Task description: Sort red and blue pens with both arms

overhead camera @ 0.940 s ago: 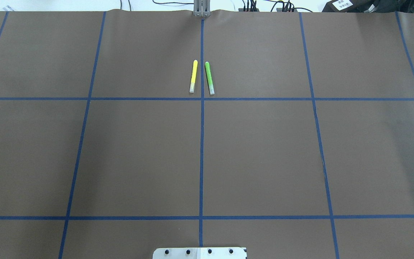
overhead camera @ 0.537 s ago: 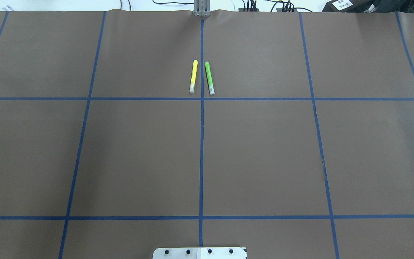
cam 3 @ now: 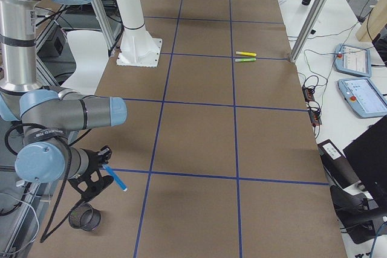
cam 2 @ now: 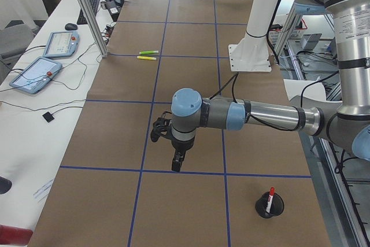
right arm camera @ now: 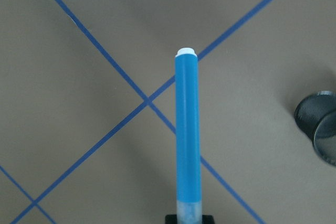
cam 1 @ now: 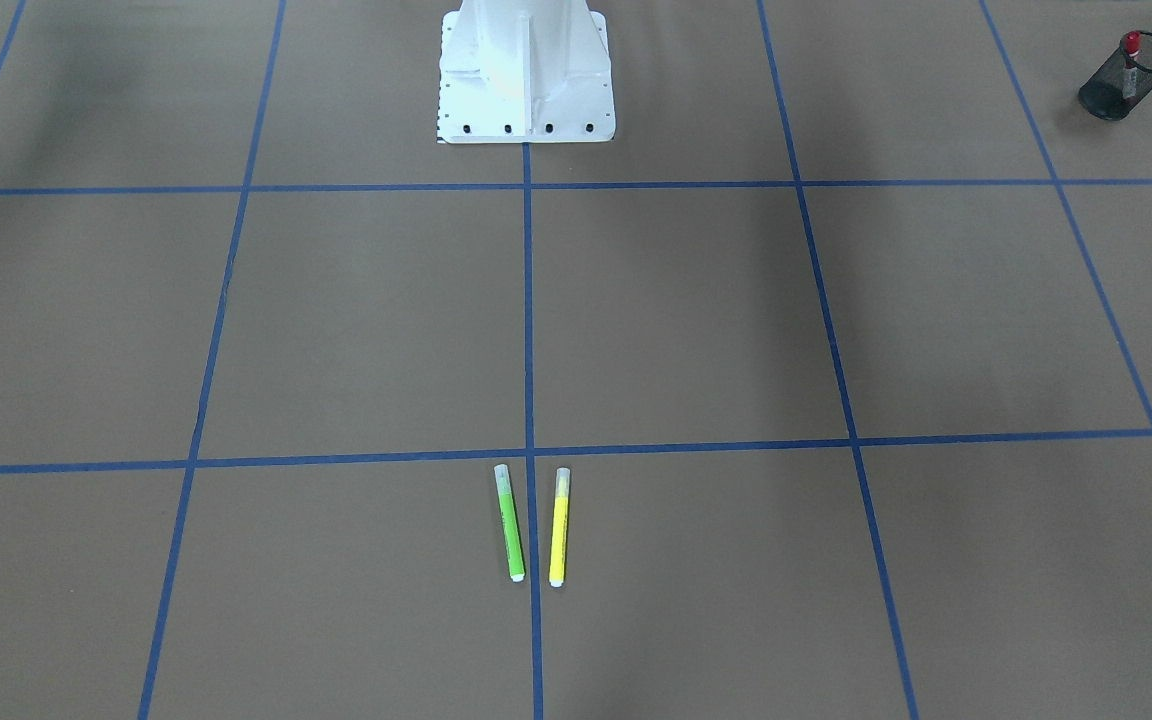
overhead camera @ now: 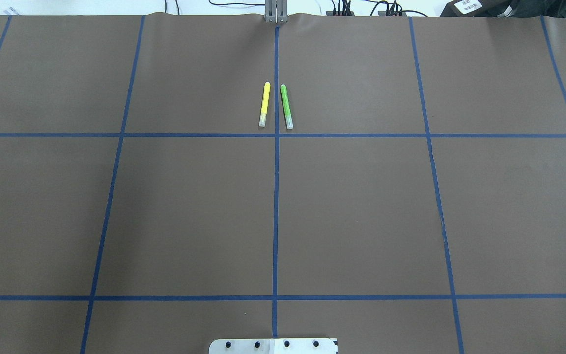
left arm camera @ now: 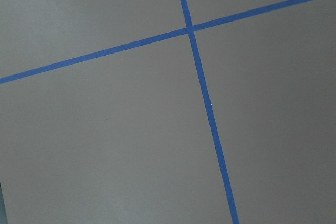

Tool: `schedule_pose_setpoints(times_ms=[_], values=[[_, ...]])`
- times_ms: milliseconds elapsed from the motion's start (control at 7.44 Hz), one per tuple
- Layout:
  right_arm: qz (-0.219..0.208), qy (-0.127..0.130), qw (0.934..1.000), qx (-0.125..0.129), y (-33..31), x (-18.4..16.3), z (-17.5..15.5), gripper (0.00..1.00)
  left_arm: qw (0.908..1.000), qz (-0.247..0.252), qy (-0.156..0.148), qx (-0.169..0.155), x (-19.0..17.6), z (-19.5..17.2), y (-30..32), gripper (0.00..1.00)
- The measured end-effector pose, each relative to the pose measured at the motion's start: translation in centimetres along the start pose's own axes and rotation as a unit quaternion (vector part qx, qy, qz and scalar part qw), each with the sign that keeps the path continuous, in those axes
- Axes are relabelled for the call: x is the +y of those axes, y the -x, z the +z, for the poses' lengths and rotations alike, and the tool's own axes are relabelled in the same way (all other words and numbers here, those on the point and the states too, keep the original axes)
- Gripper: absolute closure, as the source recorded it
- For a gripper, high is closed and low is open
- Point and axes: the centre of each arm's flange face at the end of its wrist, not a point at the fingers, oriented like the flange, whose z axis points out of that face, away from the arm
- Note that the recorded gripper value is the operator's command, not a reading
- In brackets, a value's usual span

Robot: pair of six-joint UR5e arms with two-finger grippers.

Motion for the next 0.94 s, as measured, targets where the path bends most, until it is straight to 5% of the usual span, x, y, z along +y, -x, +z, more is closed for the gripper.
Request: schedule_pose_setpoints(times_ms=[269,672,940], values=[[0.07,0.043,0.9955,-0.047,-4.7,2.1,2.7,1.0,1.0,0.0,0.0,0.0,0.0,0.0,0.0,0.0],[0.055,0.096,0.9939,0.009,-8.9,2.0,4.0,1.0,1.0,0.001,-0.002,0.0,0.0,-0.2,-0.1,0.0],[0.027,0.086,0.995,0.043,-11.5,-0.4,5.0,1.0,1.0,0.002,-0.003,0.0,0.0,-0.3,-0.2,0.0]])
